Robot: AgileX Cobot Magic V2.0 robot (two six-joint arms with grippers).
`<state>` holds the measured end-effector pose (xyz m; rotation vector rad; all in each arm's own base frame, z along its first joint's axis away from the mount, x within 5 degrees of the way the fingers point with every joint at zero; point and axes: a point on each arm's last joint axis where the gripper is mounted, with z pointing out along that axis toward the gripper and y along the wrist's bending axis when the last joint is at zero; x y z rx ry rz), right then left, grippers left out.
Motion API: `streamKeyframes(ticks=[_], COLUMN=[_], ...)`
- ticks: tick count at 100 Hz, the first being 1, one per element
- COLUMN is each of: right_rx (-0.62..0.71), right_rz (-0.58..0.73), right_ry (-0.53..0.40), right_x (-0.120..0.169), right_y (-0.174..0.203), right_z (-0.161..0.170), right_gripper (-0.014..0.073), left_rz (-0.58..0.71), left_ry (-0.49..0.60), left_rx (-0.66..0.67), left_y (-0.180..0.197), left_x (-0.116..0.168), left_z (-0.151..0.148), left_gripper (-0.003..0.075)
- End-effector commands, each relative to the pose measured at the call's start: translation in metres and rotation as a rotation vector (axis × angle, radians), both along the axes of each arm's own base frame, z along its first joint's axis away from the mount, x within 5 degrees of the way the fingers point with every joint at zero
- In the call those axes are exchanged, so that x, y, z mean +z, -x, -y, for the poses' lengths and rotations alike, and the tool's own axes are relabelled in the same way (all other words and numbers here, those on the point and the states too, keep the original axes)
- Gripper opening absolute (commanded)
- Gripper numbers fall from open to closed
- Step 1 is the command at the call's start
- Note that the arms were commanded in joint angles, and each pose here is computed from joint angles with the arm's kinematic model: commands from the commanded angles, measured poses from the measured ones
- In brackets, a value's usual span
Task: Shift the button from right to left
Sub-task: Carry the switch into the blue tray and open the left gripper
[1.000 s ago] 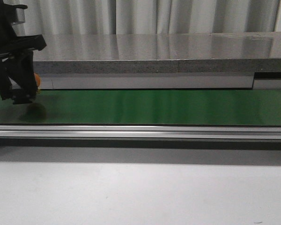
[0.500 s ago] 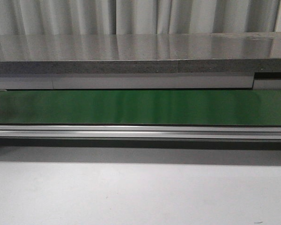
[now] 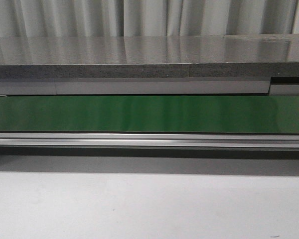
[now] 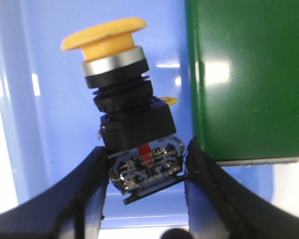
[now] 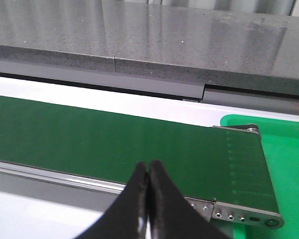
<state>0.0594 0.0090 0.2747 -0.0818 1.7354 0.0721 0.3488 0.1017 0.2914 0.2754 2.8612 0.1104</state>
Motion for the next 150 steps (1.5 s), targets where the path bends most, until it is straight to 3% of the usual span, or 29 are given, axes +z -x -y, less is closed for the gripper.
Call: streamKeyframes(ticks=[1, 14, 40, 61, 84, 98, 115, 122, 140, 150], right_rx=[-0.015, -0.015, -0.015, -0.015, -0.015, -0.015, -0.015, -0.015, -0.015, -0.015], right_rz=[0.096, 0.096, 0.096, 0.096, 0.096, 0.096, 0.096, 0.096, 0.096, 0.096], right_ry=[-0.010, -0.010, -0.010, -0.010, -0.010, -0.010, -0.010, -0.010, -0.010, -0.010], right_x=[0.015, 0.015, 0.015, 0.015, 0.015, 0.015, 0.015, 0.015, 0.015, 0.015], right_y=[0.000, 0.000, 0.000, 0.000, 0.000, 0.000, 0.000, 0.000, 0.000, 0.000], right_z=[0.001, 0.001, 0.001, 0.001, 0.001, 0.001, 0.001, 0.001, 0.001, 0.001], right_gripper=[-0.0066, -0.0066, -0.0066, -0.0066, -0.0066, -0.0066, -0.0066, -0.0066, -0.0066, -0.0066], left_rz=[0.111, 0.111, -0.067, -0.135, -0.142, -0.152, -0.154, -0.150, -0.137, -0.126], left_ry=[-0.074, -0.122, -0.052, 0.015, 0.044, 0.046, 0.048, 0.046, 0.038, 0.036], left_rx=[-0.092, -0.140, -0.124, -0.100, 0.031, 0.041, 0.046, 0.046, 0.044, 0.044], left_y=[0.003, -0.003, -0.013, -0.020, -0.023, -0.022, -0.021, -0.021, -0.018, -0.012], left_x=[0.028, 0.021, -0.029, -0.059, -0.074, -0.075, -0.074, -0.073, -0.062, -0.048], left_z=[-0.001, -0.007, -0.020, -0.026, -0.036, -0.039, -0.040, -0.040, -0.039, -0.036], left_gripper=[0.0210, 0.0210, 0.0210, 0.0210, 0.0211, 0.0232, 0.0429, 0.0464, 0.0456, 0.0352])
